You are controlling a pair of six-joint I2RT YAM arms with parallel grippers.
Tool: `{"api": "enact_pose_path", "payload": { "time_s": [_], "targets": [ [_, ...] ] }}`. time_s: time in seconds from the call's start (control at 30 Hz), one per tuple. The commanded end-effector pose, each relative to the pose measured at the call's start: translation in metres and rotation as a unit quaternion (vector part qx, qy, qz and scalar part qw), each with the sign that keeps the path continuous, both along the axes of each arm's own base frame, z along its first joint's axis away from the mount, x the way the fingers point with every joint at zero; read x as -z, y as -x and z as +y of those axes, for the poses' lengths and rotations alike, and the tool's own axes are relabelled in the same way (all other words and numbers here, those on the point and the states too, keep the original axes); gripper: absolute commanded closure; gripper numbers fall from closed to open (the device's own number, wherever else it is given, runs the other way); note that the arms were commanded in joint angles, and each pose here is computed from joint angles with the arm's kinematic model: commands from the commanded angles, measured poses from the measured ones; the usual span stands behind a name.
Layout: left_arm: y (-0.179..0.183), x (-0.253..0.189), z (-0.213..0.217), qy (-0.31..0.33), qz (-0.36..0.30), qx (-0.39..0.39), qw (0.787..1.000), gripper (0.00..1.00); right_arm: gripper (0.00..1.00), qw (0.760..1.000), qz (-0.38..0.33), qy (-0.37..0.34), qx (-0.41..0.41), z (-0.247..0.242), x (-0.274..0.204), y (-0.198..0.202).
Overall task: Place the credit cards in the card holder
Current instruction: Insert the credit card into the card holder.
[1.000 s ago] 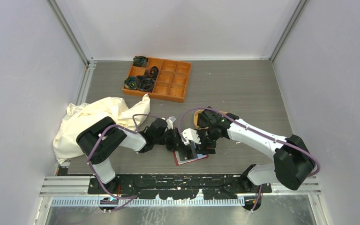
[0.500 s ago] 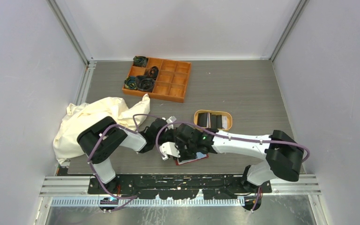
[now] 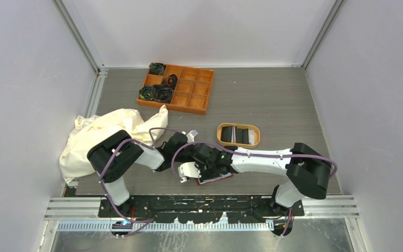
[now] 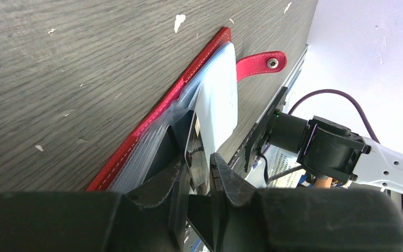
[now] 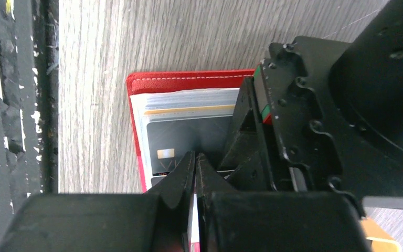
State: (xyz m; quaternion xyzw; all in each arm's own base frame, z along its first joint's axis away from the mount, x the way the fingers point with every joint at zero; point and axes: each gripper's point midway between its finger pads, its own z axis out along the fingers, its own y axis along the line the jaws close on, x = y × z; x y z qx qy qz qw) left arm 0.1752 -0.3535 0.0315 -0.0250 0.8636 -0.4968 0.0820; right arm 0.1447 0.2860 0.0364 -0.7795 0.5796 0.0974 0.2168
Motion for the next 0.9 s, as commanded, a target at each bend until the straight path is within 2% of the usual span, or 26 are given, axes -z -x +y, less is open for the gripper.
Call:
{"api": "enact_pose_path", "payload": {
  "time_s": [0.0, 0.17, 0.43, 0.57, 0.67, 0.87],
  "targets": [
    [0.008, 0.027, 0.016, -0.048, 0.024, -0.004, 0.999, 0.77, 0.91, 0.999, -0.023, 0.028, -0.012, -0.009, -0.006, -0.012],
    [0.007, 0.028, 0.017, -0.048, 0.024, -0.005, 0.999, 0.75, 0.91, 0.998, -0.002, 0.054, -0.014, -0.028, -0.003, -0.014],
    [0.004, 0.025, 0.017, -0.044, 0.018, -0.006, 0.999, 0.71, 0.91, 0.998, 0.012, 0.055, 0.007, -0.040, -0.007, -0.023],
    [-0.002, 0.009, 0.017, -0.038, -0.008, -0.004, 0.999, 0.70, 0.87, 0.997, 0.076, -0.006, 0.016, -0.034, -0.031, -0.012],
    [-0.007, -0.009, 0.018, -0.044, -0.041, -0.004, 0.998, 0.69, 0.80, 0.992, 0.114, -0.047, 0.027, -0.038, -0.049, -0.008],
    [-0.015, -0.037, 0.033, -0.084, -0.094, -0.010, 0.992, 0.72, 0.76, 0.980, 0.152, -0.113, 0.064, -0.044, -0.072, -0.014]
  ]
}}
